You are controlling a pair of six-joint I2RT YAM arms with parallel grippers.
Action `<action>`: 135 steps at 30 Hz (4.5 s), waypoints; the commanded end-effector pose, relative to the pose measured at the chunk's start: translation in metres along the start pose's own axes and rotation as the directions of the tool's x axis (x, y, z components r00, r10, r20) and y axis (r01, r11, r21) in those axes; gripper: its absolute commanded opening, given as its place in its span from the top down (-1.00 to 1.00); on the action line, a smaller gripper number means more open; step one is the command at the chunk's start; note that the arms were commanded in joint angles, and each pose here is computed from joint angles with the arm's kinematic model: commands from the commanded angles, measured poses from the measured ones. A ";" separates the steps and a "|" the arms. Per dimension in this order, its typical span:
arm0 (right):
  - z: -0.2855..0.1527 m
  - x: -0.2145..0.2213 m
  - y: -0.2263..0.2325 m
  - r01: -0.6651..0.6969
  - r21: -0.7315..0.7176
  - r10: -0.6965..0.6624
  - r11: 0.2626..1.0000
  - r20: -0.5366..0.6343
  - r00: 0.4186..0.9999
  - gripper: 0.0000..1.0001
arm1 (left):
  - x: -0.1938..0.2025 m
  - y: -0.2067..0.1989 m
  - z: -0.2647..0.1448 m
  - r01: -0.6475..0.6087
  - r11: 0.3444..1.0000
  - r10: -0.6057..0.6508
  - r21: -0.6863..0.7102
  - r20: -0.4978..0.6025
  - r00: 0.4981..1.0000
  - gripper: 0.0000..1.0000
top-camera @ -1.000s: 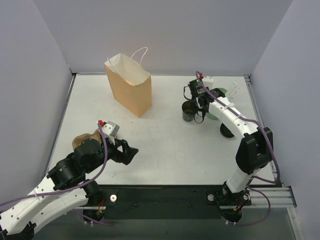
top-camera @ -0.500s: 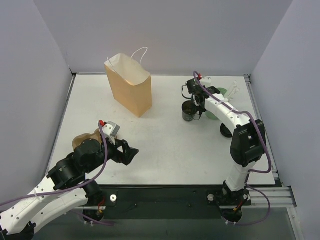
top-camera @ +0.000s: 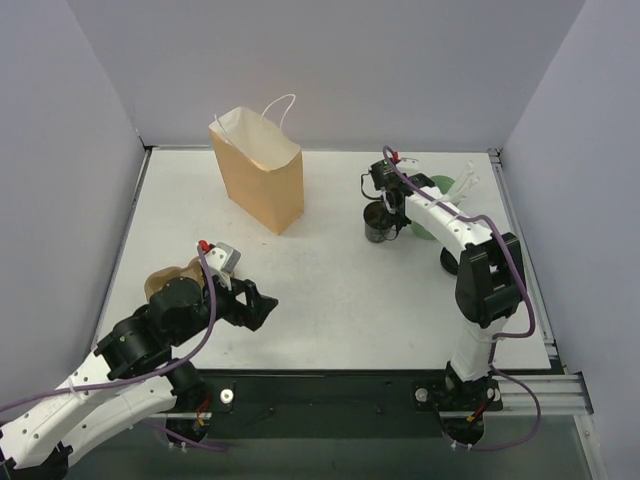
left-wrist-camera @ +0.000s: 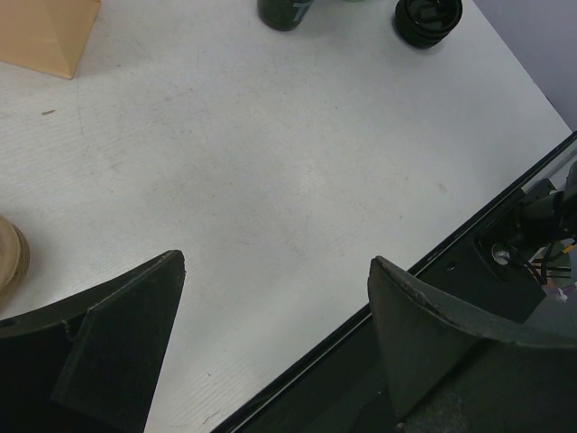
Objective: Pack the takeout coffee
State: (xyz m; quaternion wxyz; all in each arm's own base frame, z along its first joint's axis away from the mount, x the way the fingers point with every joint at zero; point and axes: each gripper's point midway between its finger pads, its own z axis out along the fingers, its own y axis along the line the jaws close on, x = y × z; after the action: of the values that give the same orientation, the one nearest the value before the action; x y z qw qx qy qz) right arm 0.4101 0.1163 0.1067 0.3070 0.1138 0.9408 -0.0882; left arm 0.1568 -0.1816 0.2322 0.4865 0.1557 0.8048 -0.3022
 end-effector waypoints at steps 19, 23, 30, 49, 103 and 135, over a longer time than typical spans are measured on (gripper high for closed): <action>-0.010 -0.019 -0.002 -0.036 -0.024 0.037 0.999 0.030 0.999 1.00 | -0.011 -0.008 0.001 0.010 1.000 -0.010 0.027 0.030 1.000 -0.85; -0.013 -0.023 -0.002 -0.076 -0.050 0.077 0.996 0.025 0.997 1.00 | -0.011 -0.008 0.002 0.010 1.000 -0.010 0.027 0.030 1.000 -0.85; -0.018 -0.029 0.009 -0.107 -0.142 0.112 0.984 0.027 0.993 1.00 | -0.010 -0.009 0.003 0.011 1.000 -0.011 0.028 0.024 1.000 -0.85; -0.035 -0.038 0.016 -0.202 -0.259 0.214 0.944 0.017 0.977 1.00 | -0.005 -0.012 0.006 0.013 0.999 -0.013 0.041 -0.005 1.000 -0.85; -0.066 -0.042 -0.006 -0.435 -0.553 0.447 0.711 -0.122 0.886 1.00 | 0.000 -0.013 0.012 0.016 0.999 -0.014 0.039 -0.038 0.999 -0.85; -0.159 -0.044 0.013 -0.333 -0.703 0.374 0.628 -0.102 0.922 1.00 | -0.002 -0.004 0.010 0.010 1.000 -0.011 -0.013 -0.033 0.999 -0.85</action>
State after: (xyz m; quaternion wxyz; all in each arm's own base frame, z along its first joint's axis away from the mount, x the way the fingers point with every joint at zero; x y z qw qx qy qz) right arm 0.3805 0.1254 0.2280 0.3661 0.2126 0.8543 0.3016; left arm 0.1591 -0.1919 0.2127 0.4505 0.1635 0.8282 -0.2905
